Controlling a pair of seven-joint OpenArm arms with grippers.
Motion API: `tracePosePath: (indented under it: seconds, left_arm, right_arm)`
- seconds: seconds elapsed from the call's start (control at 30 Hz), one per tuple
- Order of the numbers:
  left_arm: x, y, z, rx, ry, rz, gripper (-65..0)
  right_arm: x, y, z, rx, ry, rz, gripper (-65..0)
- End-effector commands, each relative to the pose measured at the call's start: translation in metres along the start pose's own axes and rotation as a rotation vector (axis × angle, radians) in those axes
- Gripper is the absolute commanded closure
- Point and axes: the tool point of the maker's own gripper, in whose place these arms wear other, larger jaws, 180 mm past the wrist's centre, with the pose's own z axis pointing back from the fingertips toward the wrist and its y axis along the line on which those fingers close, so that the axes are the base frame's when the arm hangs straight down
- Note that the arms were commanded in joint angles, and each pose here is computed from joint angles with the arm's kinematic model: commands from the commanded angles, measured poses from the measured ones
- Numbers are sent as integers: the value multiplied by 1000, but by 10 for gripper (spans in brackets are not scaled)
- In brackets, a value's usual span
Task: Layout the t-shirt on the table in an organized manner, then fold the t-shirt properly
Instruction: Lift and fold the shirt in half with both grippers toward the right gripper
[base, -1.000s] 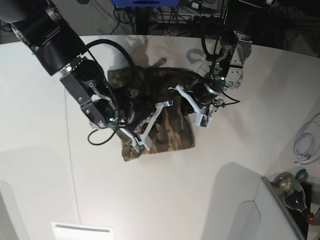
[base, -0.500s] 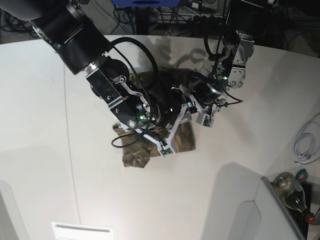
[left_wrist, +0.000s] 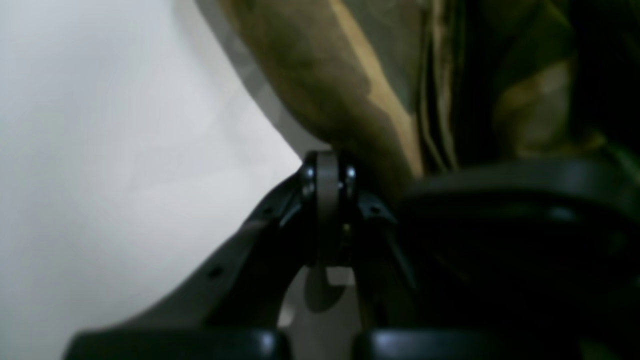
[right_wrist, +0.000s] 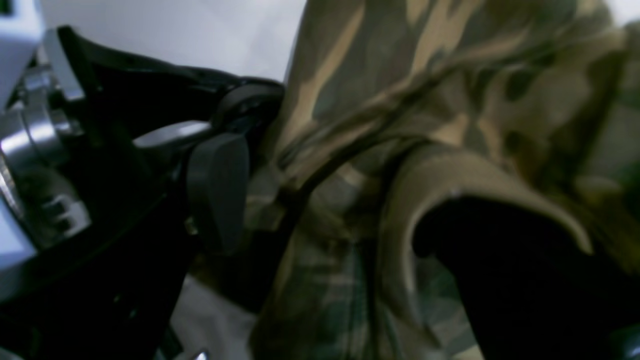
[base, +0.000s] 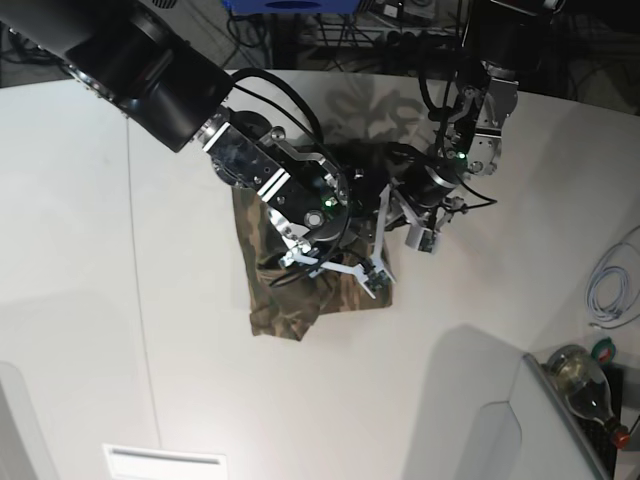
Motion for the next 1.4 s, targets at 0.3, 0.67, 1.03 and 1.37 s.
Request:
tracePosePath:
  seconds: [0.3,0.67,1.03,1.37]
  left_arm:
    - [6,65,50,130,-43,-33,0]
    - [-26,192,167,454,-54,74,0]
    - [-30,233,231,567,-122,135,0]
    - [-32,229,227,558,-122,146,0]
  right_arm:
    - [42,24,14,35,-116,84,-438]
    - [68,63,89,148,-219,105,-422]
    - [50,-76,89,-94,-208,-217,-14]
    - [40,-104,26,-167,-143,-178,0]
